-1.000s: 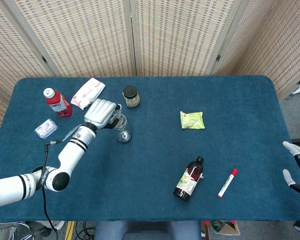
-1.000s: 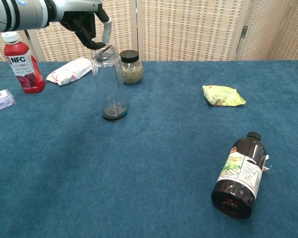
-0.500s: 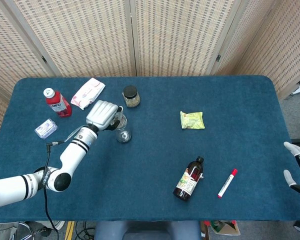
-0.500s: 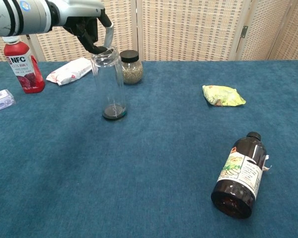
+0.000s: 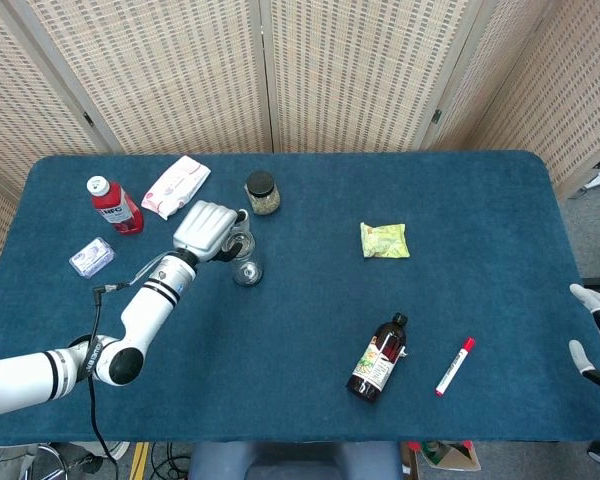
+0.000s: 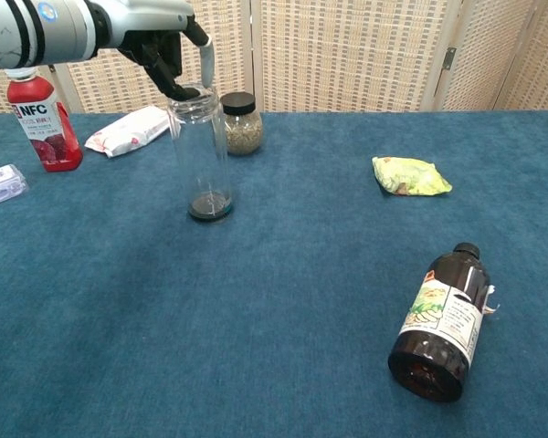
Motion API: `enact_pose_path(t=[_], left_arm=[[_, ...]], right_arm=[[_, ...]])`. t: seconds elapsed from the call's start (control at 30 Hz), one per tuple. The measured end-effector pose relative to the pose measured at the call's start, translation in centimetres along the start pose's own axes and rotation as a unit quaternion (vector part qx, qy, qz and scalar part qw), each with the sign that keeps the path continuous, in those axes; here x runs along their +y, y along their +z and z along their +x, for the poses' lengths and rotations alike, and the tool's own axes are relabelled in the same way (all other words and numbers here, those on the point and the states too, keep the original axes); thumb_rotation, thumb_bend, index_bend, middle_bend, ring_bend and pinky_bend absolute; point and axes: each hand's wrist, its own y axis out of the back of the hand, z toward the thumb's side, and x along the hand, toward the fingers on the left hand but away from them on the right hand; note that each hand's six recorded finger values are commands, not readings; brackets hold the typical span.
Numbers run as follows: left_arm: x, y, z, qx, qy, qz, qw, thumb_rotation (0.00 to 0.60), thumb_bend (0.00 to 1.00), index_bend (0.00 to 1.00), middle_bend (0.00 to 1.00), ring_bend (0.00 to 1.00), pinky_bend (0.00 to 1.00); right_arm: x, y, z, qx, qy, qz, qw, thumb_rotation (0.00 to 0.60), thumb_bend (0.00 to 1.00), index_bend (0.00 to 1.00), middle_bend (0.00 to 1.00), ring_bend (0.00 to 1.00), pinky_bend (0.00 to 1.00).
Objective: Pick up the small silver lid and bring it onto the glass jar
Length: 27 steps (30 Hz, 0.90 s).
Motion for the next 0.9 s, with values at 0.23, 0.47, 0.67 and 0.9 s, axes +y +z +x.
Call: enact_pose_path(t=[0.23, 0.47, 0.67, 0.9], left_arm=[[0.7, -0.1, -0.7, -0.001, 0.011, -0.013, 0.9998, 0.6, 0.31, 0.33, 1.0, 0.96, 1.0], [0.9, -0.5, -2.2, -0.006, 0.003, -0.017, 0.9998, 0.6, 0.31, 0.36, 1.0, 0.97, 1.0], [0.4, -0.2, -2.6, -0.017, -0.019, -0.024, 0.9994, 0.6, 0.42, 0.36, 1.0, 0.97, 1.0], [0.0, -0.3, -2.3, -0.017, -0.027, -0.024, 0.9992, 0.6, 0.44, 0.35, 1.0, 0.97, 1.0]], right_arm=[[0.0, 0.0, 0.1, -0.001, 0.0, 0.0, 1.0, 0.6, 0.37, 0.16, 0.22, 0.14, 0.26], [-0.2, 0.0, -0.1, 0.0, 0.002, -0.001, 1.0, 0.6, 0.37, 0.16, 0.22, 0.14, 0.26], [-0.2, 0.1, -0.1, 0.001, 0.001, -0.001, 1.0, 0.6, 0.37, 0.16, 0.22, 0.14, 0.26], [-0.2, -0.1, 0.1, -0.002, 0.001, -0.001, 1.0, 0.6, 0.37, 0.16, 0.22, 0.14, 0.26]])
